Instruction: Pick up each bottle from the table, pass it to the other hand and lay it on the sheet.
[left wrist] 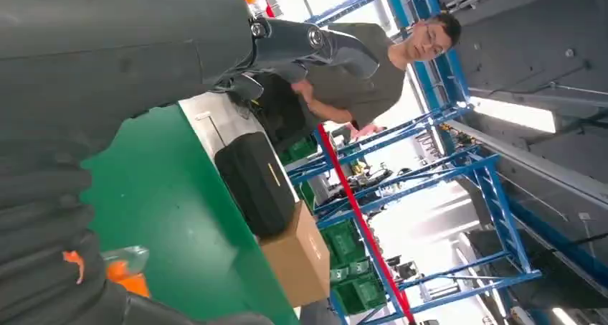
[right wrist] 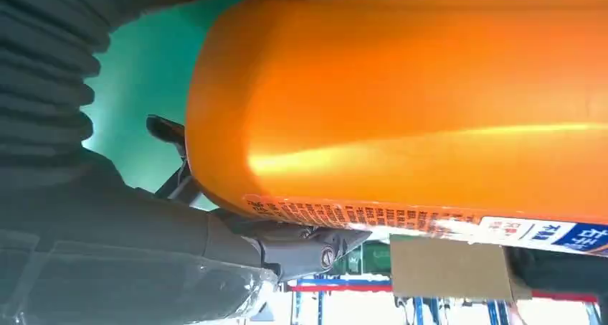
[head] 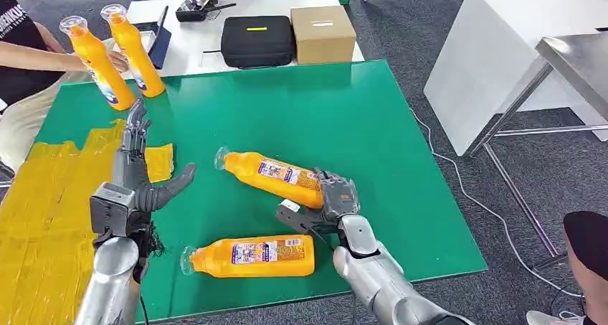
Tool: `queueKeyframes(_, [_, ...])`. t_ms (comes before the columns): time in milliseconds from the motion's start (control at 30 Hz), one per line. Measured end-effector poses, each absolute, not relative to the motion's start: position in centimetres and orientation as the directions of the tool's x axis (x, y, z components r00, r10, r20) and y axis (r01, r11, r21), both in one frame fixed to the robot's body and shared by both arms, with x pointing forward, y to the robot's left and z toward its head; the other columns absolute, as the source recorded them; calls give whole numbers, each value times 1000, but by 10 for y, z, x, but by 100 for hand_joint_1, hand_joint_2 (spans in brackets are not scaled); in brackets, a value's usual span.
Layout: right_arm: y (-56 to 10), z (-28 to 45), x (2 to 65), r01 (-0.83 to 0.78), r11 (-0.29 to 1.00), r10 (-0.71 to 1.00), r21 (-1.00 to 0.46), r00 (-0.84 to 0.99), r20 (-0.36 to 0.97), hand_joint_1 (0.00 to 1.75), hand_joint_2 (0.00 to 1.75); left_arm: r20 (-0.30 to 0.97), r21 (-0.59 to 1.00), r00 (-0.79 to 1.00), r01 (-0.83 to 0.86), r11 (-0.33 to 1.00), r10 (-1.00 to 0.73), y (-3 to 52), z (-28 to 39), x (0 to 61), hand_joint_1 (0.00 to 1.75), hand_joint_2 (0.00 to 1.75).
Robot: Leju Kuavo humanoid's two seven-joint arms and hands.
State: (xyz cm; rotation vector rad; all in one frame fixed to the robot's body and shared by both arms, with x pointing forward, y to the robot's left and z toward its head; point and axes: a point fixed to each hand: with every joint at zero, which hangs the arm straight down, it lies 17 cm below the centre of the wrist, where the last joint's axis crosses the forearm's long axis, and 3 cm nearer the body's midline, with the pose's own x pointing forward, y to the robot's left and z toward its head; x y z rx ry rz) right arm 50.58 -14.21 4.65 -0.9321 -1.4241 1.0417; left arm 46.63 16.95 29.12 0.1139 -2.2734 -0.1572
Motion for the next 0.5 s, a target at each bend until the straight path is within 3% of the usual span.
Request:
queueKeyframes(200, [-144, 68, 508, 64, 436, 896, -898, -126, 426, 175, 175, 767, 141, -633, 3, 990, -108, 163, 290, 467, 0, 175])
queueKeyframes(333, [-146, 101, 508, 158, 571, 819, -806, -174, 546, 175, 175, 842, 86, -540, 133, 987, -1, 147, 274, 475, 0, 175])
queueKeyframes(500, [-144, 124, 511, 199, 634, 772, -747, -214, 598, 175, 175, 903, 6, -407, 325, 946, 134, 104, 258, 481, 0, 175])
